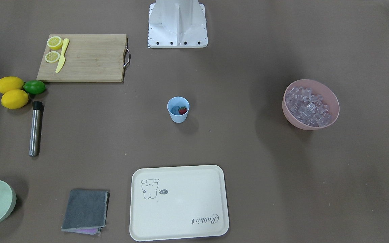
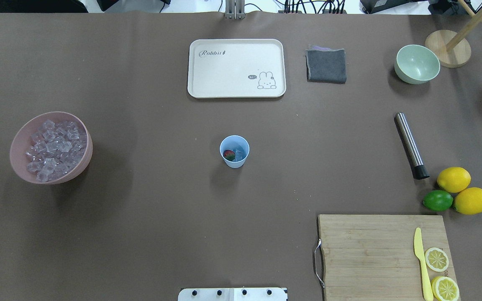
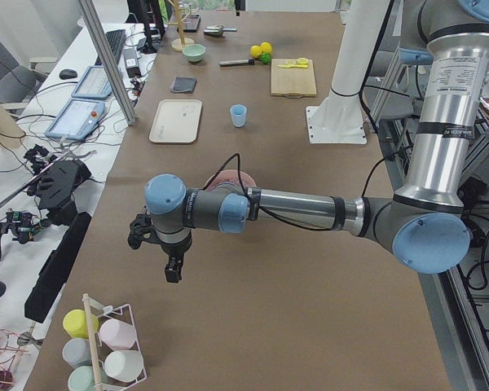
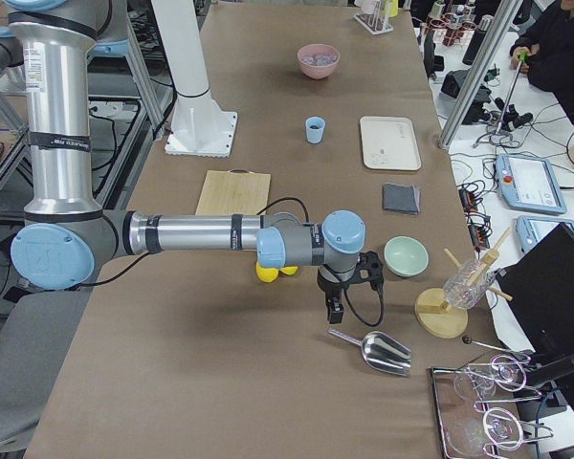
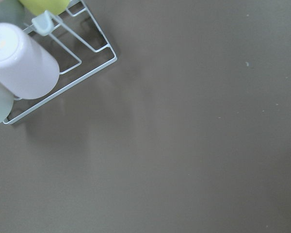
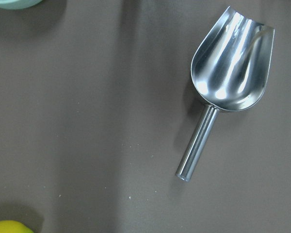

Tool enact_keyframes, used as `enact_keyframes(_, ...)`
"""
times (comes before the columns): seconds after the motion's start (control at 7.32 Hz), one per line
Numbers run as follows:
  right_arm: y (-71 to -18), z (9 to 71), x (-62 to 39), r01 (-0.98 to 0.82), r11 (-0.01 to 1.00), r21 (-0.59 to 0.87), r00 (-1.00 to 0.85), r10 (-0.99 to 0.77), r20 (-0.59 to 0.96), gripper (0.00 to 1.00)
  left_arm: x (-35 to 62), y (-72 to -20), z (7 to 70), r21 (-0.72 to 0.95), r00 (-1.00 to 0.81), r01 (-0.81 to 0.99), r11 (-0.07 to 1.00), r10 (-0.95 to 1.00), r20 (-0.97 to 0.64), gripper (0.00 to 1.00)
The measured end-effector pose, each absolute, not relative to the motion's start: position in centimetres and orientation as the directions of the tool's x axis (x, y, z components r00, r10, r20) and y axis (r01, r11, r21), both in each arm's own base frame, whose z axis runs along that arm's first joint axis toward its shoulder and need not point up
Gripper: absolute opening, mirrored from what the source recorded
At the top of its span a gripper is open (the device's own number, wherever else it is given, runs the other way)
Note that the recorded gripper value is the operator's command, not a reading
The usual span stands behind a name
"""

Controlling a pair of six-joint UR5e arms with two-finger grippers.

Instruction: Mash ice and strawberries in cup

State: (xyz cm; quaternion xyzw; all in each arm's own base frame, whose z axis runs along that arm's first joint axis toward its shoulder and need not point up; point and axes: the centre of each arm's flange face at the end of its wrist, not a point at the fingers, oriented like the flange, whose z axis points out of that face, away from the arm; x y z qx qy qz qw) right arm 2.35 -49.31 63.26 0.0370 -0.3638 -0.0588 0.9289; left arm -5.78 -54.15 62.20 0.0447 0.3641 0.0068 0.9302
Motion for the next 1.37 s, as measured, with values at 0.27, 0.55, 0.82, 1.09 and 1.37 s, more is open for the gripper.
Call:
enact_keyframes(0.27,-48.6,63.4,2.7,0.081,0.99,0.111,0.735,-0.135,0.665,1.0,-4.4,-53.5,62.9,0.114,0.733,0.006,0.993,0.073,-0.676,0.98)
enact_keyframes(0.55,-48.2,64.0,2.8,0.081,0.992,0.099,0.741,-0.126,0.66,1.0,-4.3,-52.8,63.6,0.115,0.733,0.003,0.993,0.076,-0.676,0.98)
enact_keyframes(0.82,-47.7,64.5,2.9,0.081,0.993,0.091,0.746,-0.121,0.655,1.0,-4.2,-52.7,64.0,0.108,0.734,0.003,0.994,0.071,-0.675,0.98)
enact_keyframes(1.09,-47.2,64.3,2.9,0.082,0.992,0.092,0.747,-0.122,0.653,1.0,-4.2,-52.7,63.9,0.108,0.731,0.004,0.994,0.071,-0.679,0.98)
enact_keyframes(1.37,-47.1,64.5,2.7,0.086,0.993,0.085,0.748,-0.121,0.653,1.0,-4.4,-52.2,63.1,0.122,0.729,0.007,0.993,0.078,-0.68,0.98)
